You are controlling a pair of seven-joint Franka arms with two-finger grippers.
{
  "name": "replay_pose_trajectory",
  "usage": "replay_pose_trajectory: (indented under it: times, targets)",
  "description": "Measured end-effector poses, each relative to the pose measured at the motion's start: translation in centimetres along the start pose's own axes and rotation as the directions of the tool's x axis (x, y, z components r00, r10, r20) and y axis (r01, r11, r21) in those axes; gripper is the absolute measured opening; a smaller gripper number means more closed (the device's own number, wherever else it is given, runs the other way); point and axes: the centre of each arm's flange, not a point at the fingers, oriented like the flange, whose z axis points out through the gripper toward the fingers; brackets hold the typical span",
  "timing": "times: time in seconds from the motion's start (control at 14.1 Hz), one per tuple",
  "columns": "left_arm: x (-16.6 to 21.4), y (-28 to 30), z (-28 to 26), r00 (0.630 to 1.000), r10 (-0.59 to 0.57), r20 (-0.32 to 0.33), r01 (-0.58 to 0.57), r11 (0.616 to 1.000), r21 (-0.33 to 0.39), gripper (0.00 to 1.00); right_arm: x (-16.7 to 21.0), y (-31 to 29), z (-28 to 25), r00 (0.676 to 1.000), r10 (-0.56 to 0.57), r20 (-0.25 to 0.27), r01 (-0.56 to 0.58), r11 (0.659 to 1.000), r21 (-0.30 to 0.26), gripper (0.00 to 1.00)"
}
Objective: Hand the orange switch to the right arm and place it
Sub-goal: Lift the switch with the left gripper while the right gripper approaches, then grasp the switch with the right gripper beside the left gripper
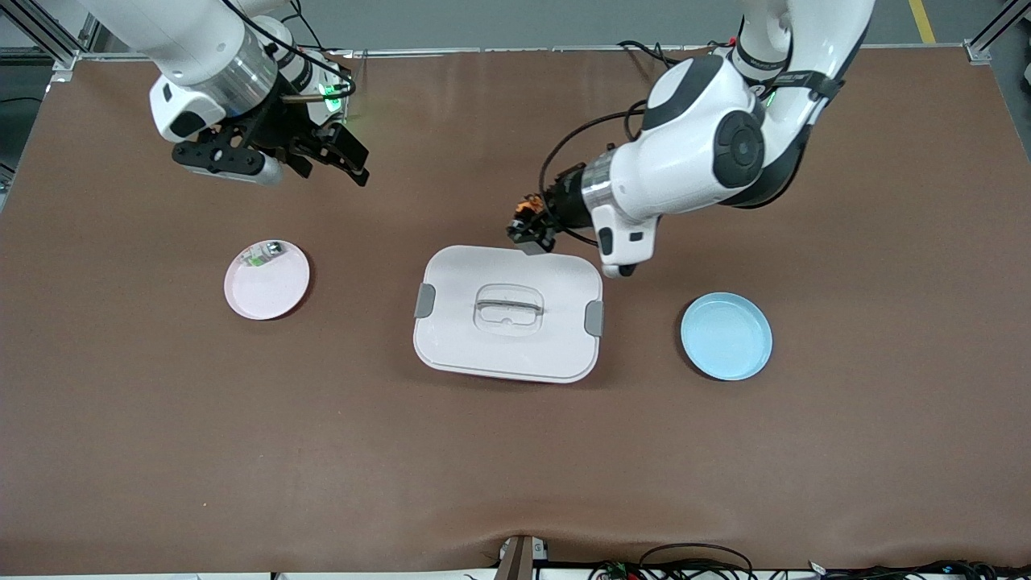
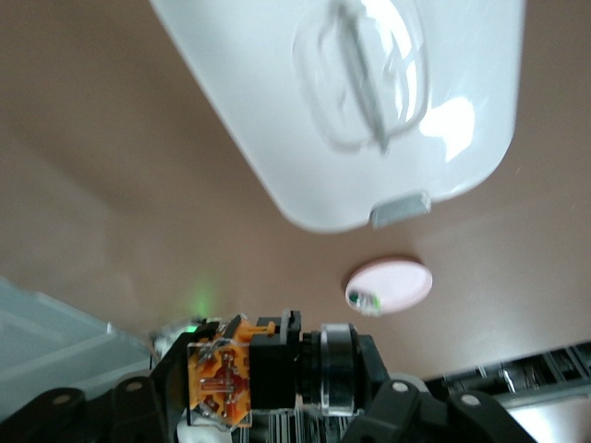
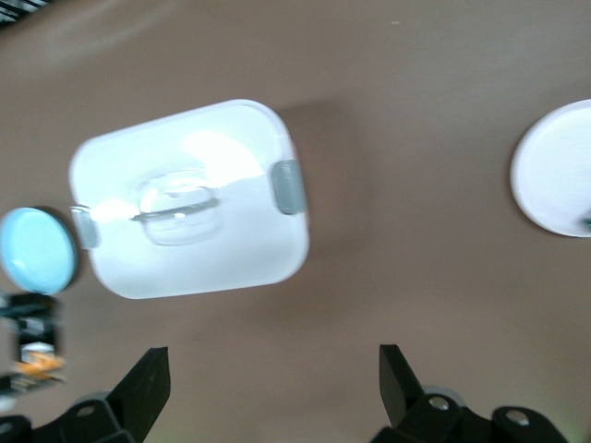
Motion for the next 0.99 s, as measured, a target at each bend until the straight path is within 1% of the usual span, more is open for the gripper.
replay_pose_trajectory:
  times: [0.21,0.28,0.35,0.42,0.64,0.99]
  targets:
    - [-0.5,0.5,1.9,0.995,-0.042,0.095,0.039,0.999,0.026,0.72,-0.5,-1.4,1.4,1.000,0.021,-0.010,-0.020,0.994,0.105,1.00]
    - [-0.6,0.6,2.4,0.991,-0.054,0.122,0.051,0.998,0.034,0.72,-0.5,-1.7,1.7,0.999,0.029,-0.014,-0.027,0.991,0.132,1.00]
    - [-0.9,0.6,2.9,0.989,-0.058,0.138,0.053,0.998,0.041,0.72,-0.6,-1.9,1.8,0.999,0.034,-0.017,-0.031,0.989,0.146,1.00]
    - [-1.4,0.5,3.3,0.987,-0.059,0.150,0.053,0.998,0.046,0.72,-0.6,-2.0,2.0,0.999,0.038,-0.017,-0.035,0.988,0.152,1.00]
    - [-2.5,0.4,4.1,0.981,-0.065,0.181,0.056,0.997,0.053,0.72,-1.2,-2.7,2.8,0.995,0.102,-0.001,-0.100,0.981,0.166,1.00]
    - [-4.1,0.6,5.5,0.980,-0.047,0.196,0.040,0.998,0.038,0.72,-2.8,-4.5,5.7,0.988,0.140,0.062,-0.148,0.977,0.155,1.00]
